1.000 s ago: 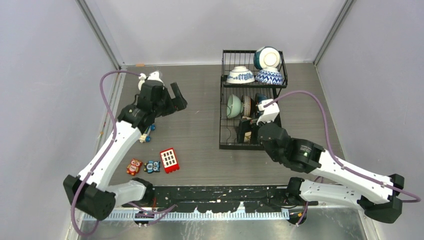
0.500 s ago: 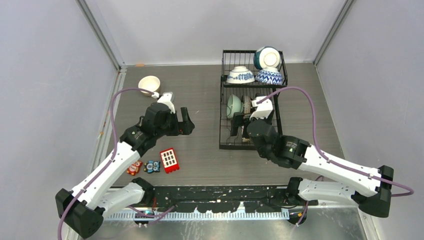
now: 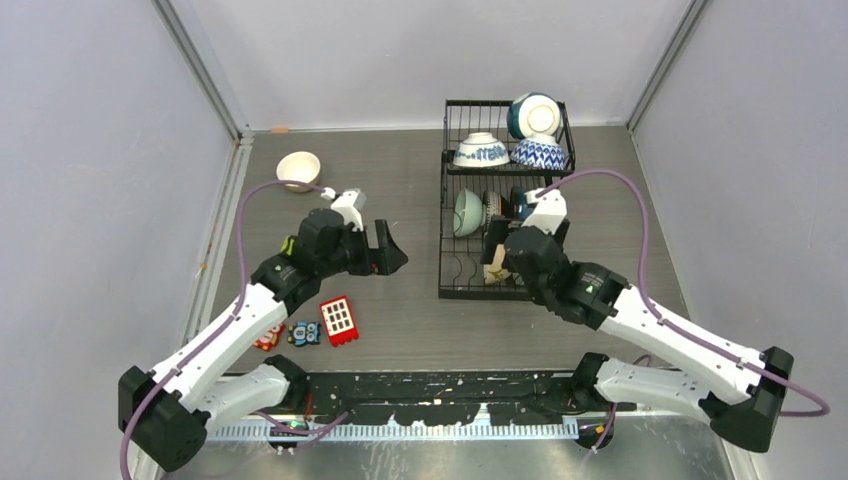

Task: Unload the bowls from the dish rack
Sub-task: Pick up the bowl from the dish rack.

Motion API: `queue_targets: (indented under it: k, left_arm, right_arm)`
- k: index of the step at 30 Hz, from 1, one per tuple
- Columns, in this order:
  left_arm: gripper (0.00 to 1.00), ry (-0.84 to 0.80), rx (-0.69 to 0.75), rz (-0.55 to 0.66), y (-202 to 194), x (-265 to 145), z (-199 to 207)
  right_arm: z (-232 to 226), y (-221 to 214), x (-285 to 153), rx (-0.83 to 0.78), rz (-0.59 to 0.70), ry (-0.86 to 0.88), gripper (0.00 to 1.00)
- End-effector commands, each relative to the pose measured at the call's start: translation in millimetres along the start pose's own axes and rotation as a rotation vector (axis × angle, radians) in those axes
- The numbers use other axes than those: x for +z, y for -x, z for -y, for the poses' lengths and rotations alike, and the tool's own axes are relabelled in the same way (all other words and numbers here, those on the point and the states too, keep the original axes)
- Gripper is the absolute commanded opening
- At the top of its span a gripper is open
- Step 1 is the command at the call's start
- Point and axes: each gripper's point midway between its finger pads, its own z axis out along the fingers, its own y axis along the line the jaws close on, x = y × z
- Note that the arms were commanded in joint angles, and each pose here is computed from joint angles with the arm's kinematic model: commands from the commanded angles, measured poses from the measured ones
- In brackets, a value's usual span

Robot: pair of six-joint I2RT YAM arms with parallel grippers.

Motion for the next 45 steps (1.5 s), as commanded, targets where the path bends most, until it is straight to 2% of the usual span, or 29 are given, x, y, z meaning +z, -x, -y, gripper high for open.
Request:
queue_targets:
  k: [1,12,20,28,45]
  left_arm:
    - [0.89,-0.166,0.005,0.06,6.1,-0.2,46.6]
    - [0.85,-0.281,-0.049,0.041,-10.7,28.6,106.6]
    - [0.84,-0.396,-0.154,0.046,-13.2,57.3,138.5]
    - [0.79,-0.464,-0.229,0.093,-16.4,95.3,145.0]
    - [0.72,-0.506,-0.266,0.064,-28.0,146.9,154.6]
  right_arm:
    - [10.7,-2.7,0.6,0.171,-0.042,0.015,0.98]
    - [54.6,-22.8,1.6,0.279,-0.054,-0.099,0.93]
    - [70.3,-33.1,-7.4,0.359,-0.027,-0.093,0.91]
    - [69.0,-32.4,-15.4,0.36,-0.014,-0.037,0.92]
    - [72.5,-34.4,-27.1,0.354,-0.004,0.01,0.94]
